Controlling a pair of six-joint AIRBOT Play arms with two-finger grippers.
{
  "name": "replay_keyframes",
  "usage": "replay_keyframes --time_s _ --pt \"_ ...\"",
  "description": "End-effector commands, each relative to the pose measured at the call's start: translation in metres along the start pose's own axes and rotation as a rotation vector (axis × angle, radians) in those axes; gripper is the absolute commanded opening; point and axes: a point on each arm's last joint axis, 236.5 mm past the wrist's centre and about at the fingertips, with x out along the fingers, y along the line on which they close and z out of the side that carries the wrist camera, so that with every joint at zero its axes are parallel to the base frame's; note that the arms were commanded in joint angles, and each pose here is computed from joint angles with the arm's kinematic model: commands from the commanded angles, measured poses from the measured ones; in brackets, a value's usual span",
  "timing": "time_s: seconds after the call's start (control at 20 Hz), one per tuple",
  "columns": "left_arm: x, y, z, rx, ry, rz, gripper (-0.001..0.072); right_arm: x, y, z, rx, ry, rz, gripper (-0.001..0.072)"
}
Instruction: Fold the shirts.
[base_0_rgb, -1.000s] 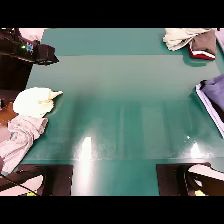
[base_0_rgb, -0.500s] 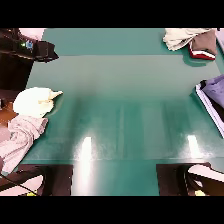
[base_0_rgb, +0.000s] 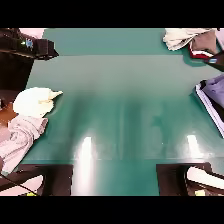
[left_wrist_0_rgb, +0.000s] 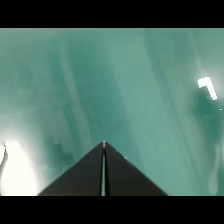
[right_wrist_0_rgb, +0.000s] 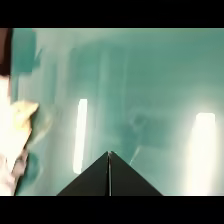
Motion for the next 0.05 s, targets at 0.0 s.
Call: replay_keyframes --time_s 0.0 --pt "0.0001 0.0005 0.0006 -0.001 -0.002 0.001 0.0027 0.0356 0.0461 -0.0192 -0.091 0.079 0.073 0.0016"
